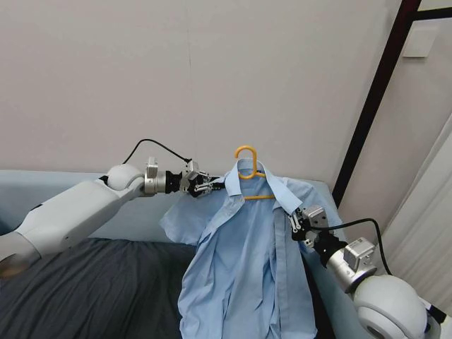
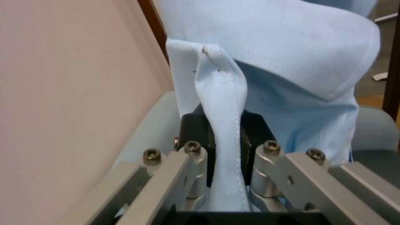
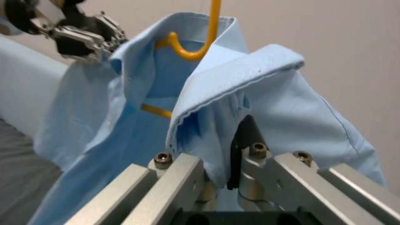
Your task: Pick up the clothes from the sofa and hang them on the clothes hanger.
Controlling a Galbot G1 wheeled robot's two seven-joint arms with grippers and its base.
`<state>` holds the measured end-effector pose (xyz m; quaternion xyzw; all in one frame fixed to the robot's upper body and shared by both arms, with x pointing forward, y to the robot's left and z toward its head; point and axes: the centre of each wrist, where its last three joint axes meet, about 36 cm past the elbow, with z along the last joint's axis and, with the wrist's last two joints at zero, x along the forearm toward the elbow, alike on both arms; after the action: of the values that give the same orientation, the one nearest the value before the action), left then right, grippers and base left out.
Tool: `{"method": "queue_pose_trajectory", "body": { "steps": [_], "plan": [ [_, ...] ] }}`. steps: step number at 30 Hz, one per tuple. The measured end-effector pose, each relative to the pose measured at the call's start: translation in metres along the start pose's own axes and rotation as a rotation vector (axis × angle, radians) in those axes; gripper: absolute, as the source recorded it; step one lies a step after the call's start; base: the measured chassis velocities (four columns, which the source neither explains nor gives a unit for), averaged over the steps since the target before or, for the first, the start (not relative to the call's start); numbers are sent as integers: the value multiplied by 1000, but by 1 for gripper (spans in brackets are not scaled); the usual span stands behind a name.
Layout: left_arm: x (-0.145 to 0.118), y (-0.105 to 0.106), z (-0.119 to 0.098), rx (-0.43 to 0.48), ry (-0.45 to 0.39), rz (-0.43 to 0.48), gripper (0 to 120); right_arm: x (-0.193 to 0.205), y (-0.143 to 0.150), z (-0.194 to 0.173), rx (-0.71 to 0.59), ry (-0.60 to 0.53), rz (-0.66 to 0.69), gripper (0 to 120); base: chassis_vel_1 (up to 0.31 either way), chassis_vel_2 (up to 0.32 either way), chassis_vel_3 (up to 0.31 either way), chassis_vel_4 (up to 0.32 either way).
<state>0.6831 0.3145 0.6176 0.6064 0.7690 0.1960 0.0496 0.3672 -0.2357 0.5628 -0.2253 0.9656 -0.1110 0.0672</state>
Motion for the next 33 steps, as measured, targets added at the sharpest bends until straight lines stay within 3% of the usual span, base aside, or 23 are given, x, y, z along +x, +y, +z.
{"method": "queue_pose_trajectory", "body": {
  "steps": [14, 23, 27, 29, 33],
  "plan": [
    [-5, 3, -40, -18, -100, -3, 7, -2, -4, -17, 19, -42, -4, 0, 0, 0, 0, 0],
    [10, 9, -49, -48, -89, -12, 7, 2, 2, 0, 26, 2, -6, 34, 0, 0, 0, 0],
    [13, 11, -50, -58, -91, -19, 7, 5, 5, 4, 36, 11, -24, 43, 0, 0, 0, 0],
    [20, 11, -51, -71, -94, -34, 7, 6, 8, 5, 32, 13, -31, 57, 0, 0, 0, 0],
    [30, 9, -50, -76, -100, -52, 7, 8, 10, 6, 25, 19, -34, 66, 0, 0, 0, 0]
  ]
}}
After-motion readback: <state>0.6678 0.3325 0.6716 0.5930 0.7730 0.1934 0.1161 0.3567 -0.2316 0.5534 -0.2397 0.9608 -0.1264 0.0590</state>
